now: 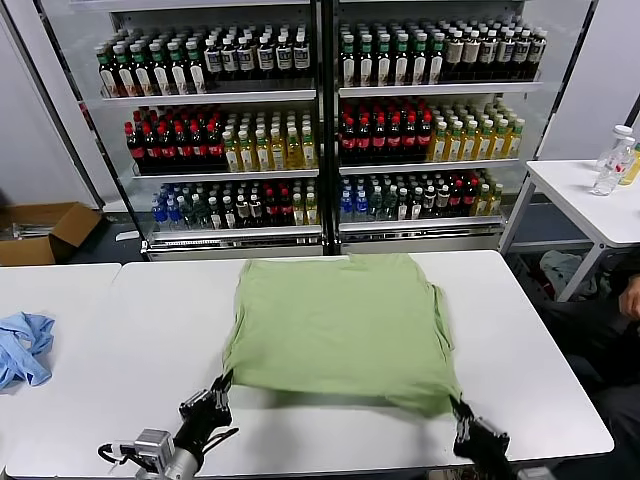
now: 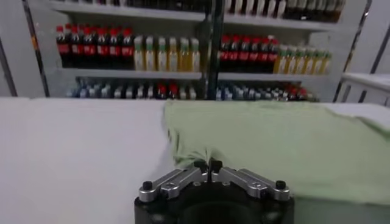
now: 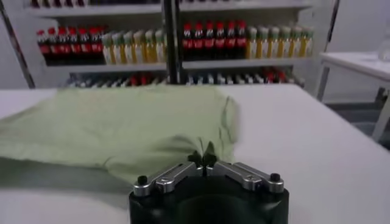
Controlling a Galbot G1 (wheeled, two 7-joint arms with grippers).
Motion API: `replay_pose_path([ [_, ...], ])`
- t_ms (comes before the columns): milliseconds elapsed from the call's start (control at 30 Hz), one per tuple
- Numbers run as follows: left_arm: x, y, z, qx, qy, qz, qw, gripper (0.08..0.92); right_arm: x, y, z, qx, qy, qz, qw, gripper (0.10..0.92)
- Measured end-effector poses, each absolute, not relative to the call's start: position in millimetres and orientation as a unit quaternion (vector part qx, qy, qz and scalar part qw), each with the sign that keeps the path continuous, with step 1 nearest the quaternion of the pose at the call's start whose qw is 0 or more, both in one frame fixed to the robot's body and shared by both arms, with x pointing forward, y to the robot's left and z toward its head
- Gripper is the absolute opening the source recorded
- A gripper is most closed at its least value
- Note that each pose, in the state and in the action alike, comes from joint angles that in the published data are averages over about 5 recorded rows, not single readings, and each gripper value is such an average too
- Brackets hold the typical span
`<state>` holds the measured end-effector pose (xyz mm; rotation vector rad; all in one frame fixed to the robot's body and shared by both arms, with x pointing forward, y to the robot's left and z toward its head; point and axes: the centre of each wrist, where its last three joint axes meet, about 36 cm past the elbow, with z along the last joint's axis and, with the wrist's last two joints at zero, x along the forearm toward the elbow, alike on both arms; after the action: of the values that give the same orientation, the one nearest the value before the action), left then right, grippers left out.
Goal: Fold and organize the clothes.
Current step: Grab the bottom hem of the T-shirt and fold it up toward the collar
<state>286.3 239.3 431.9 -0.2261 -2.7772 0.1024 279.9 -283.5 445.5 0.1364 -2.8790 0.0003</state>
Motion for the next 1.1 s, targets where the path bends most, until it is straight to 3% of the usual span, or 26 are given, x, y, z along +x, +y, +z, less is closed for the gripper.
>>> replay_pose_path([
  [433,354,230,416,-0.100,-0.983,0.038,0.148,0.084,376,-289,431,0.069,-0.991,0.028,0.110,0.108],
  [700,405,224,394,-0.088,-0.984,0.001,0.154,0.084,415,-281,416,0.081,-0.987,0.055,0.125,0.124],
  [900,425,223,380,-0.069,-0.983,-0.021,0.170,0.116,421,-278,412,0.095,-0.984,0.068,0.135,0.277],
  [1100,430,224,376,-0.054,-0.984,-0.029,0.170,0.281,411,-285,410,0.095,-0.983,0.079,0.139,0.450],
])
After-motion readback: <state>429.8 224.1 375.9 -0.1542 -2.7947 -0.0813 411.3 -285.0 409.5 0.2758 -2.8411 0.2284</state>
